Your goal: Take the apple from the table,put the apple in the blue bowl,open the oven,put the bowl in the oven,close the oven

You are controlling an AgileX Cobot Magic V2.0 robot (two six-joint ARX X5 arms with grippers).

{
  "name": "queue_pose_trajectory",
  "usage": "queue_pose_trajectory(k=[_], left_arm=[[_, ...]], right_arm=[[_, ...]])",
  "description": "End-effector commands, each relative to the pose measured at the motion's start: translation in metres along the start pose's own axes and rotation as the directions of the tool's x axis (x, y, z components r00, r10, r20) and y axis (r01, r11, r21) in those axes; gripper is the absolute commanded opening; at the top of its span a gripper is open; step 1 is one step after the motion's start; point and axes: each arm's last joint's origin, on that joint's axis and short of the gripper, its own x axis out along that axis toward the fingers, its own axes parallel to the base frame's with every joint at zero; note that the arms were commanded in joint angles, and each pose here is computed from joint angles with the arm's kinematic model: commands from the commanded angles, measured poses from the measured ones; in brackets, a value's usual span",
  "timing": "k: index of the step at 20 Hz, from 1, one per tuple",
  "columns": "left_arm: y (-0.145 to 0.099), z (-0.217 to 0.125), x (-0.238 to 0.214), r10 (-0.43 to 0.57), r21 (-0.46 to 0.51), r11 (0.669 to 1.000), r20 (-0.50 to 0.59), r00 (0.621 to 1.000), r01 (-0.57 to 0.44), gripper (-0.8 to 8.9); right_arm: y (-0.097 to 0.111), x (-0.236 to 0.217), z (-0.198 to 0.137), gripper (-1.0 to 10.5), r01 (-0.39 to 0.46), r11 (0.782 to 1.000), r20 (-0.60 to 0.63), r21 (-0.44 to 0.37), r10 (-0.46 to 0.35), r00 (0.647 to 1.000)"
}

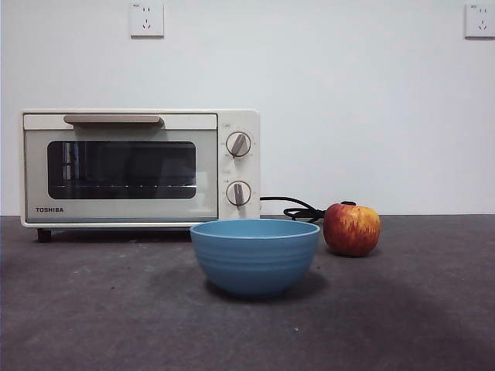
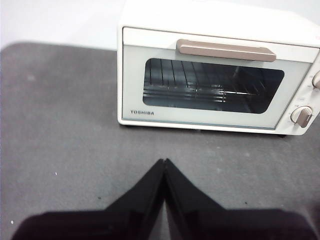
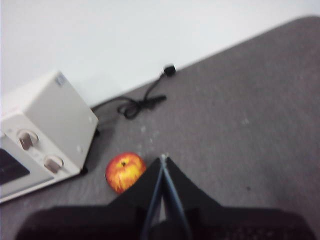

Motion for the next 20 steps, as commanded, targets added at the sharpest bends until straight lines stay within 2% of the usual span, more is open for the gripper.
queue_pose_trajectory(k=[1, 7, 9, 14, 16, 18, 20], left_arm=[[-0.002, 0.012, 0.004, 0.0, -0.039, 0.999, -0.055, 0.998, -0.002, -0.05], [-0.009, 0.043, 0.012, -0.063, -0.057, 0.997, -0.201, 0.978, 0.052, -0.04], [-0.011, 0.053, 0.015, -0.081, -0.066, 0.996, -0.242, 0.967, 0.067, -0.04], [-0.014, 0.076, 0.021, -0.08, -0.076, 0.995, -0.34, 0.937, 0.058, -0.04], [-0.015, 0.081, 0.025, -0.075, -0.079, 0.996, -0.38, 0.922, 0.048, -0.04], [-0.015, 0.082, 0.029, -0.071, -0.082, 0.996, -0.413, 0.908, 0.041, -0.04], [-0.014, 0.079, 0.032, -0.066, -0.085, 0.996, -0.448, 0.892, 0.031, -0.04]], right_arm=[[0.006, 0.001, 0.014, -0.1, 0.033, 0.999, -0.09, 0.008, -0.032, 0.995], [0.016, 0.013, 0.039, 0.0, 0.131, 0.991, -0.34, -0.027, -0.132, 0.931], [0.019, 0.02, 0.048, 0.0, 0.146, 0.989, -0.381, -0.035, -0.148, 0.912], [0.027, 0.045, 0.068, 0.0, 0.158, 0.987, -0.42, -0.039, -0.159, 0.893], [0.032, 0.06, 0.075, 0.0, 0.112, 0.993, -0.457, -0.039, -0.117, 0.882], [0.037, 0.077, 0.083, 0.0, 0.011, 0.998, -0.51, -0.055, -0.037, 0.859], [0.043, 0.096, 0.089, 0.0, -0.078, 0.996, -0.559, -0.035, 0.045, 0.828]])
